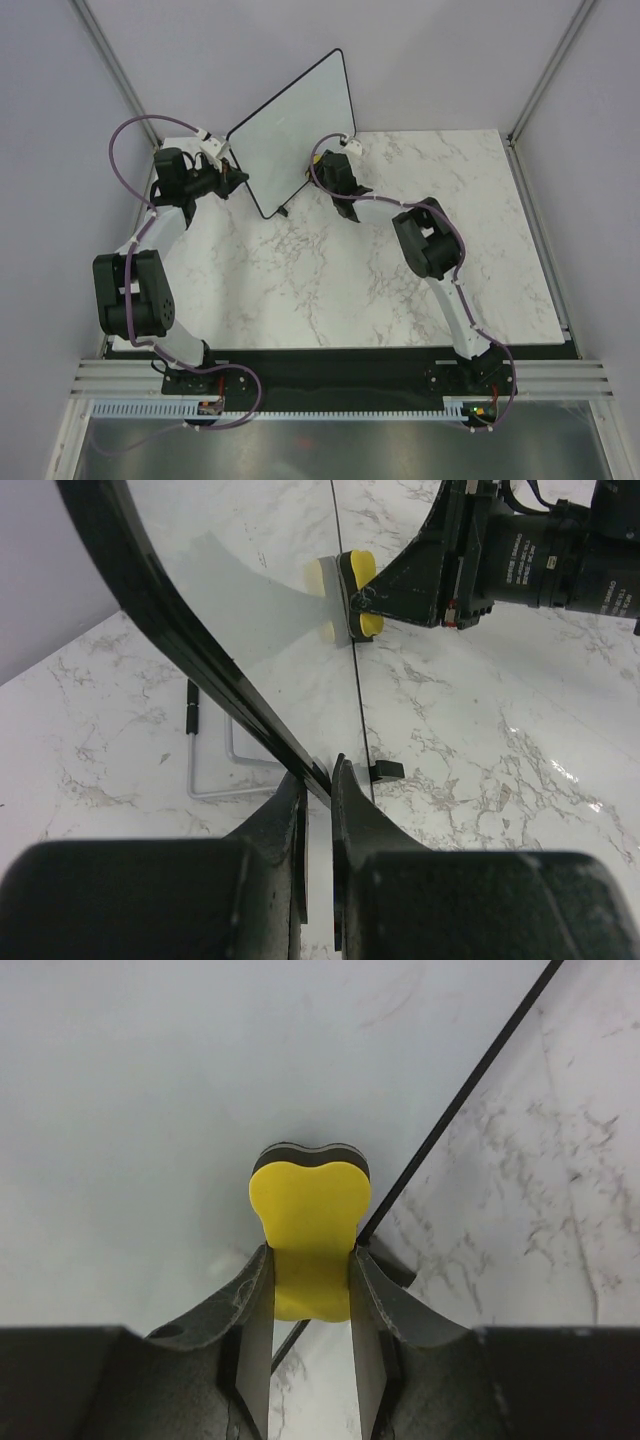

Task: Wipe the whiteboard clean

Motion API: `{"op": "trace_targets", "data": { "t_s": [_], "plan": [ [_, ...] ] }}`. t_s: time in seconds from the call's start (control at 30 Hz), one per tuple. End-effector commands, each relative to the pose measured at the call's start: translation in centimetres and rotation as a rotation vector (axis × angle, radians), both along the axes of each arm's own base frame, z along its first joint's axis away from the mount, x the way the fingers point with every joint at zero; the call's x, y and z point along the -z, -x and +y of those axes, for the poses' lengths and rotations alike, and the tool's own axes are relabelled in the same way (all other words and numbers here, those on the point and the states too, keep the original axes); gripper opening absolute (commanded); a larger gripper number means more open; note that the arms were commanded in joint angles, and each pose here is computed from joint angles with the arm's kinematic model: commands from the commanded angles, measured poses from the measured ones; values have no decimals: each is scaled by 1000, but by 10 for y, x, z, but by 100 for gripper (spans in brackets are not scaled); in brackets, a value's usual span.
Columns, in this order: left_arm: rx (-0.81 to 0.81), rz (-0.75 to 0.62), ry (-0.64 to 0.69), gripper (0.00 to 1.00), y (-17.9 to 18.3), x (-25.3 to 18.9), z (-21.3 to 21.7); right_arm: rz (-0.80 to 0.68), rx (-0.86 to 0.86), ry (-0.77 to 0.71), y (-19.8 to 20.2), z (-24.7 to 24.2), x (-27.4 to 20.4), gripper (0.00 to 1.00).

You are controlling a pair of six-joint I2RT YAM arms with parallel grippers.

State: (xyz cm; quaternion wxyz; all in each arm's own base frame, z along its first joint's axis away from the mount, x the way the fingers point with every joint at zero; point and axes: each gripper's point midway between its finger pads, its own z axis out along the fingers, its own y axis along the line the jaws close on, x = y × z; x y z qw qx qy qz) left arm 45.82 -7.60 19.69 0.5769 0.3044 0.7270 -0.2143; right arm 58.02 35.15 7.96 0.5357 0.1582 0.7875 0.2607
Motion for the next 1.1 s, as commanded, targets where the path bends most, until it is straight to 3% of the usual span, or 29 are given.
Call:
{"op": "trace_targets", "data": {
  "t_s": [0.0,0.47,0.8,1.07],
  "plan": [
    [-98,17,-185,2,-12,44,35,-62,-174,13,32,55,-37,0],
    [-99,23,-187,2,-9,45,35,-202,-65,0,-11,42,-115,0],
    [-102,17,-193,2,-9,44,36,-3,-36,44,1,39,-7,0],
    [-101,27,-187,2,-11,47,36,28,-22,210,24,43,17,0]
  ]
}}
